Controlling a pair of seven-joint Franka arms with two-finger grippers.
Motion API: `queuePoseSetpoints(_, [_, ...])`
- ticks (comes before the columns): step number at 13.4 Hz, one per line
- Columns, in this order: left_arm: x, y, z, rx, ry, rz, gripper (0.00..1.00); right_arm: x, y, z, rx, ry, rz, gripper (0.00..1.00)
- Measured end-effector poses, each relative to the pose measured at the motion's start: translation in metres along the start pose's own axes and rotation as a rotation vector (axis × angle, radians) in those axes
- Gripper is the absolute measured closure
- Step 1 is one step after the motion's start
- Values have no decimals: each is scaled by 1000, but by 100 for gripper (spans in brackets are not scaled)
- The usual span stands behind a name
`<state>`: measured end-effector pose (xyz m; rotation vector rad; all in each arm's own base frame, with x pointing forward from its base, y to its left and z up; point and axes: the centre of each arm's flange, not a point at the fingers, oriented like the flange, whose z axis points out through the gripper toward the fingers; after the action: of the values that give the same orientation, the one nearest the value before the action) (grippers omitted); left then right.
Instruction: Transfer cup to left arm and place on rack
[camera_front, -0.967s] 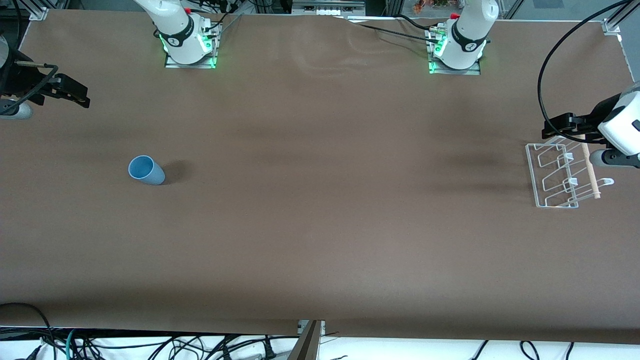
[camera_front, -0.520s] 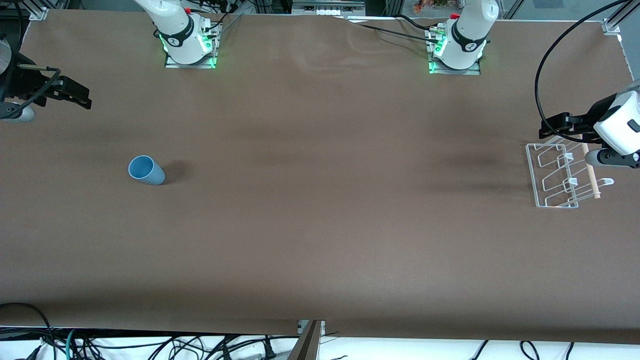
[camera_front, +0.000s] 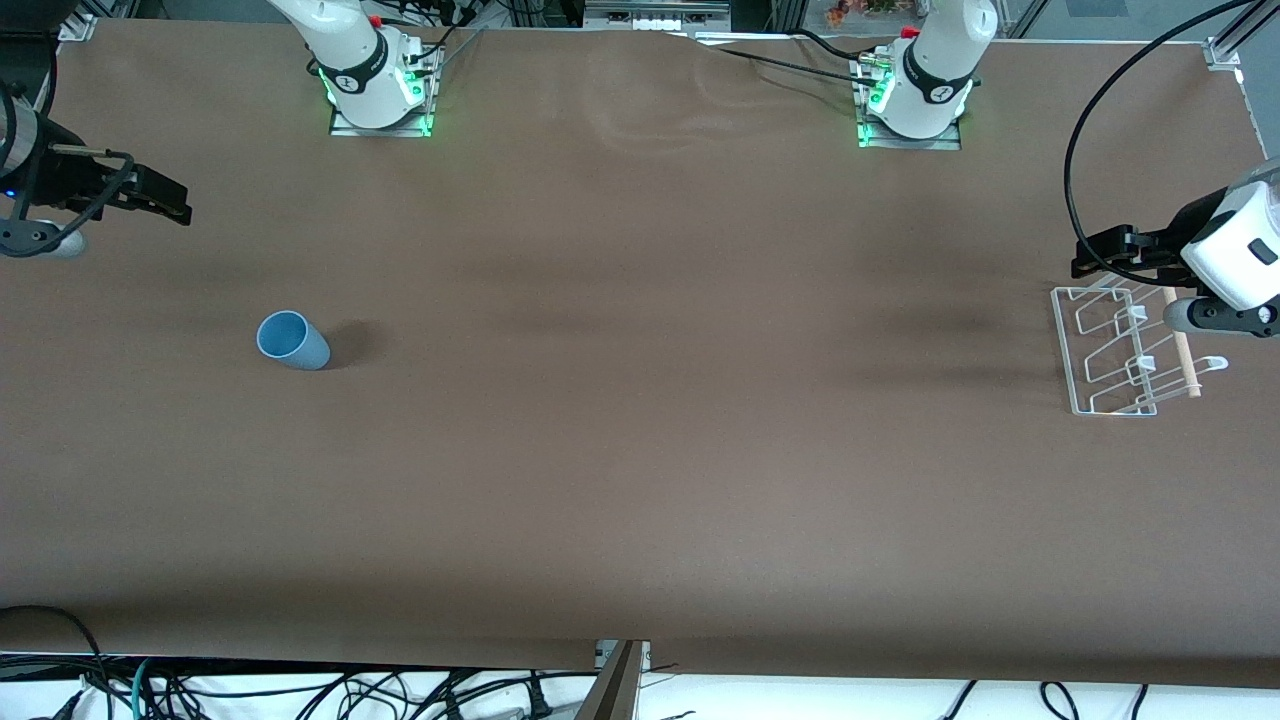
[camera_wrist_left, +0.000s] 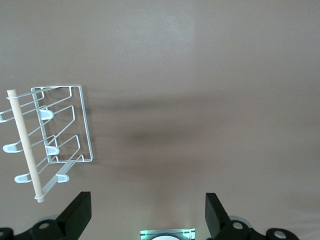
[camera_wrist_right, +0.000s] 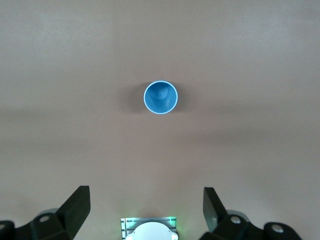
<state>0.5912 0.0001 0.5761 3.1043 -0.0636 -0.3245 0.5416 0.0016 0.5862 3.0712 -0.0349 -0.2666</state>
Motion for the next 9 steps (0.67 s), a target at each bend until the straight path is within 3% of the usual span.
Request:
queuePoseSetpoints(3, [0, -3, 0, -17, 5, -14, 0, 8, 0, 11, 0, -16, 0, 0])
queuePoseSetpoints(9, [0, -1, 0, -21, 5, -13, 0, 19, -2, 17, 2, 6, -5, 0])
